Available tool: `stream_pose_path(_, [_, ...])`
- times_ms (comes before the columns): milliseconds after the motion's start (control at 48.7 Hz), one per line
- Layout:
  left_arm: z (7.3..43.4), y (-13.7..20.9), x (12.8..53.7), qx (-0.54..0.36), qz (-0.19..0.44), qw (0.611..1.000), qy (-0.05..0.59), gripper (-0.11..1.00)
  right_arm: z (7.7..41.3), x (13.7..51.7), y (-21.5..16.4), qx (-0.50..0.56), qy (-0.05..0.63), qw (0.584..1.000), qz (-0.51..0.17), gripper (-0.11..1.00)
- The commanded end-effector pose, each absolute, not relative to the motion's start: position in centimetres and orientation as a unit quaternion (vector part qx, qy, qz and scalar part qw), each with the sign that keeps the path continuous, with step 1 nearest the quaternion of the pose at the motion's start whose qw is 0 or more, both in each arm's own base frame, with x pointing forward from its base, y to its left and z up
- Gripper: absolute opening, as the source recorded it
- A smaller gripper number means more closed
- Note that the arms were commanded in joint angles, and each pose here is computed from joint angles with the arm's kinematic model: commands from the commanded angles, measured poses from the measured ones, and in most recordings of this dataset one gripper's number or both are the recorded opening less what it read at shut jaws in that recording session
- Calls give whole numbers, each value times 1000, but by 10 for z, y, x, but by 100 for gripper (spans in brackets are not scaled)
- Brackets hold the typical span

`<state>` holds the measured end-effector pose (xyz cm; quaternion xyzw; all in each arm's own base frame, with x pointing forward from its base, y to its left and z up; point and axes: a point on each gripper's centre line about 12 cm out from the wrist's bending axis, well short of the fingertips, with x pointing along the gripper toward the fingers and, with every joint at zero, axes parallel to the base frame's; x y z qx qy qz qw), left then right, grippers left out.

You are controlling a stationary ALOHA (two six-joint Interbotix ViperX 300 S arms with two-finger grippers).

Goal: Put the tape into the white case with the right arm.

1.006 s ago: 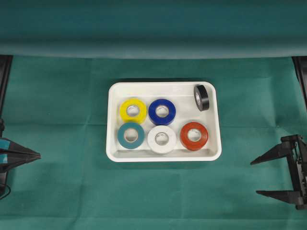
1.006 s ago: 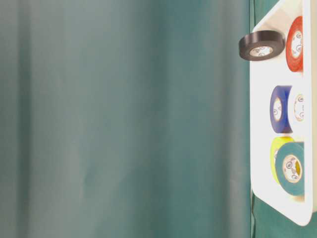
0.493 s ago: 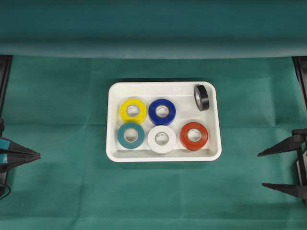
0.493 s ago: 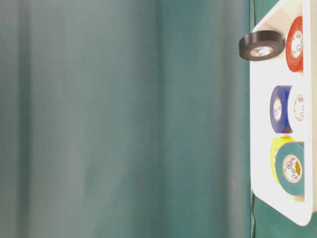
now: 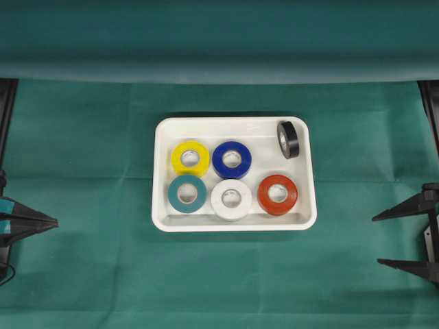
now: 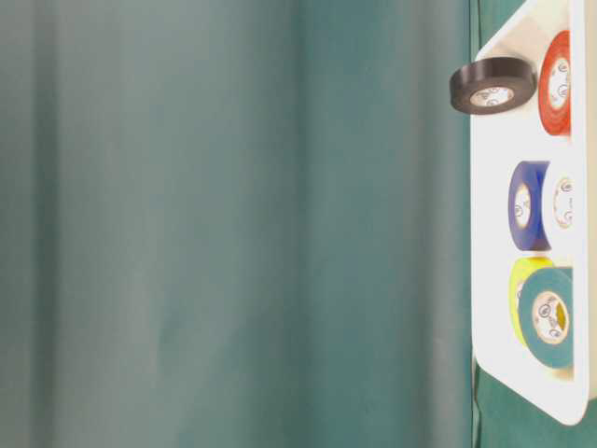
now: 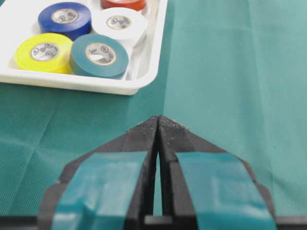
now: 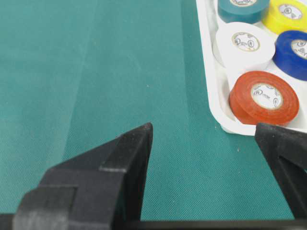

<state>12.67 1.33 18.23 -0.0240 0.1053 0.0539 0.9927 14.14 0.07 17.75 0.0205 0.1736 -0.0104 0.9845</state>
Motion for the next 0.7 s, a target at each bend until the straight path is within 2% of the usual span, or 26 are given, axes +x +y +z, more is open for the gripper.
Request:
stream_pose_path(0, [191, 14, 128, -23, 55, 994, 97, 0, 182, 143, 2, 21, 167, 986, -6, 64])
stream_pose_path(390, [194, 14, 129, -24, 55, 994, 90, 0, 168, 140, 7, 28, 143, 989, 21, 64])
stream_pose_path(677, [193, 14, 129, -20, 54, 994, 92, 0, 156, 136, 4, 29, 134, 990, 14, 64])
